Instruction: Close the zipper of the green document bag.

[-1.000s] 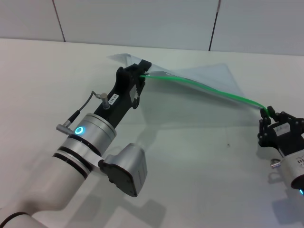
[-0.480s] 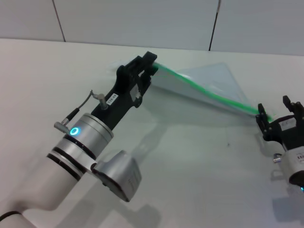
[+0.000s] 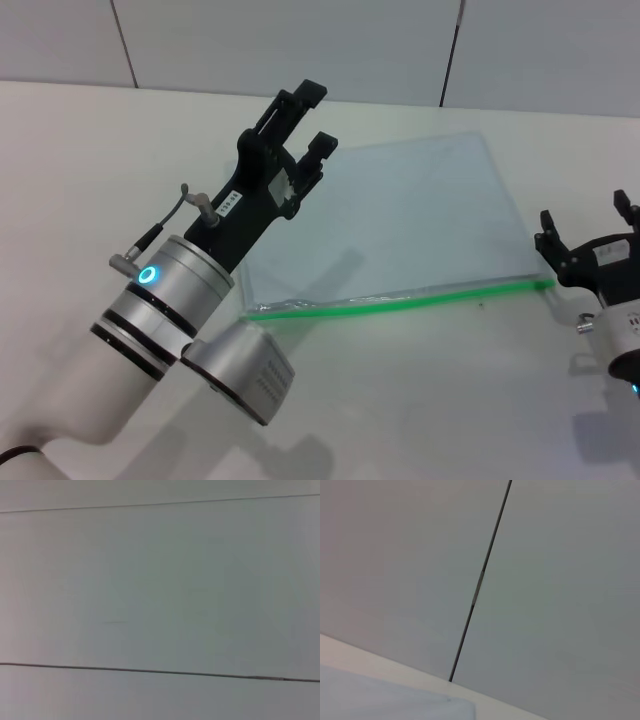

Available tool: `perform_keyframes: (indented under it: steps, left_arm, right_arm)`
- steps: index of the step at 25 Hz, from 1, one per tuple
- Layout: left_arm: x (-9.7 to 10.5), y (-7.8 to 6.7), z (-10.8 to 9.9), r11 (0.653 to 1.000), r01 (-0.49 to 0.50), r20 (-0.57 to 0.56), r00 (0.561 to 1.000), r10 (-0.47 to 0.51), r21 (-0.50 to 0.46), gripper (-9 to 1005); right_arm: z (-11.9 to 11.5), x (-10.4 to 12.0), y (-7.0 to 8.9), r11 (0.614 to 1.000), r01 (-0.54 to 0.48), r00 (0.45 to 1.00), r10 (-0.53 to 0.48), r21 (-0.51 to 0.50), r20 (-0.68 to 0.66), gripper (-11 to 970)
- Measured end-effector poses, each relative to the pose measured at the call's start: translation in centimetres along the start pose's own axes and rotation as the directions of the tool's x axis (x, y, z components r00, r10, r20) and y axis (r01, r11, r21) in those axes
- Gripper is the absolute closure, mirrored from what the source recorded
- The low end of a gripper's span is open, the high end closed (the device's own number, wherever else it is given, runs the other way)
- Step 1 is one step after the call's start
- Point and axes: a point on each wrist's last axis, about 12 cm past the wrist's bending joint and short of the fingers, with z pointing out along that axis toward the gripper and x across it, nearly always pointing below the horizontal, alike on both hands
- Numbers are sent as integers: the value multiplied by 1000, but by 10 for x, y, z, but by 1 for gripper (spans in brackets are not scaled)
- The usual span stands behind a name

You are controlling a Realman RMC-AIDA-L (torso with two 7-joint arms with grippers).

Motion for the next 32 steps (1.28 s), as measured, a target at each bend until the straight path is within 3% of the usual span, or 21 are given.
perform_keyframes:
  steps: [7,18,21,26,32]
  left_arm:
    - [8,4,1,996,86,-57,994,-88,-39,206]
    - [30,14,3,919,339,-200,904,-377,-201,234]
    - [36,14,2,885,401,-224,864,-451,-236,321]
    - [48,16,4,807,494,-263,772,-579,-325,365]
    - [64,21,3,657,594,-251,623,-741,-463,365]
  right_arm:
    - [9,-12,4,997,-69,998,68,24,16,81]
    - [21,-25,11,989,-145,989,144,30,25,85]
    - [23,-27,12,983,-183,983,182,23,29,87]
    - [28,-31,12,967,-255,966,255,15,34,88]
    - [36,-36,12,948,-317,948,317,-1,32,91]
